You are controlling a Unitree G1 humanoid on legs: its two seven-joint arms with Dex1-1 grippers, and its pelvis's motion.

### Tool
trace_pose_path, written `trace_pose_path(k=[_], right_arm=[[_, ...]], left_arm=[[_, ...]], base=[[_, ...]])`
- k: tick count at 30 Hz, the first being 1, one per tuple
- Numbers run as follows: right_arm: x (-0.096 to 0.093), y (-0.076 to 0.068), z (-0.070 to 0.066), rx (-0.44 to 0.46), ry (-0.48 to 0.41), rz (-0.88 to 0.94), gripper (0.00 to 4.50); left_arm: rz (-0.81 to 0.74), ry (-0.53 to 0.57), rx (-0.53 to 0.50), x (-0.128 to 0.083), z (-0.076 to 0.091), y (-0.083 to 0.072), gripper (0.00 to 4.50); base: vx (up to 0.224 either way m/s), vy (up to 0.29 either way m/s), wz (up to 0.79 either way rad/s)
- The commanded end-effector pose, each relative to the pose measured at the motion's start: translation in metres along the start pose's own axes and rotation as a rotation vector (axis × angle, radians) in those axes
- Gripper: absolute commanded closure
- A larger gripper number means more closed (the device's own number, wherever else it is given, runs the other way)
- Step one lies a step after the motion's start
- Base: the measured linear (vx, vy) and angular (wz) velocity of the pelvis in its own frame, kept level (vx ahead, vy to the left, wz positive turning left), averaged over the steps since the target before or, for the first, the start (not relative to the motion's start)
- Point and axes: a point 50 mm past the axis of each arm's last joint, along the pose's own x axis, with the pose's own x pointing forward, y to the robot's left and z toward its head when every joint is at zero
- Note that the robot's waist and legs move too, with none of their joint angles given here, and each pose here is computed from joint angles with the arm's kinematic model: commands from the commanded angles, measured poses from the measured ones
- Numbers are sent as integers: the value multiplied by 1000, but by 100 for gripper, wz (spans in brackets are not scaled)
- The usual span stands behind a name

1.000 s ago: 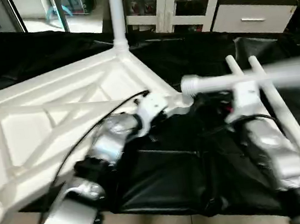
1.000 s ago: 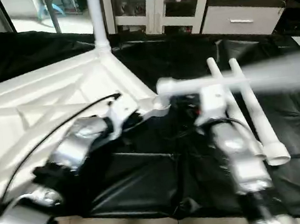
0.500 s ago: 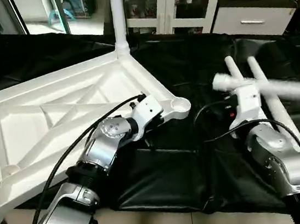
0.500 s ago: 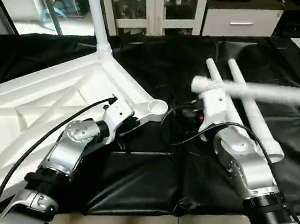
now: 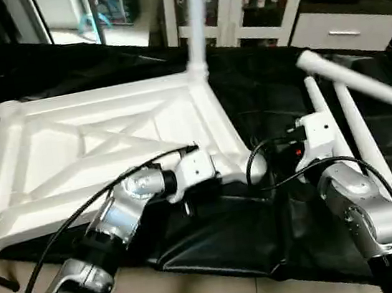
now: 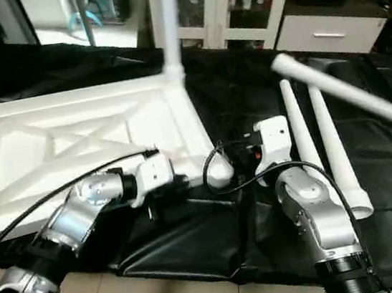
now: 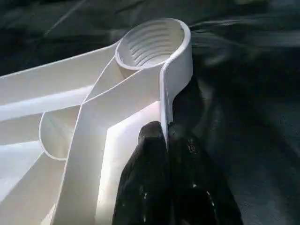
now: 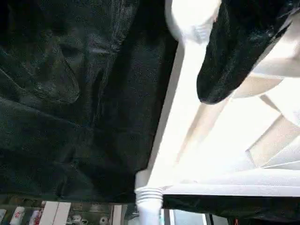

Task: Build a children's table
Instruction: Pick table leg

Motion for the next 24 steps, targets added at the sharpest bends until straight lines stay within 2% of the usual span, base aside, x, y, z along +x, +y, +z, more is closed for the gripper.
trace_pose_path(k=[1,3,13,24], right_arm=[[-3,-2,2,-1,-5,-11,9],[-3,-1,2,0,-3,-9,9],[-4,0,0,6,4,-16,9],[-5,2,-1,7,9,-14,9]], left_arm=[[-84,-71,69,8,13,-10,450],[-102,-82,114,7,13,-13,450],[-126,-149,208,5,19,-15,450],[-94,-131,234,2,14,-9,450]], base=[[0,0,0],[0,0,0],[0,0,0],[0,0,0]])
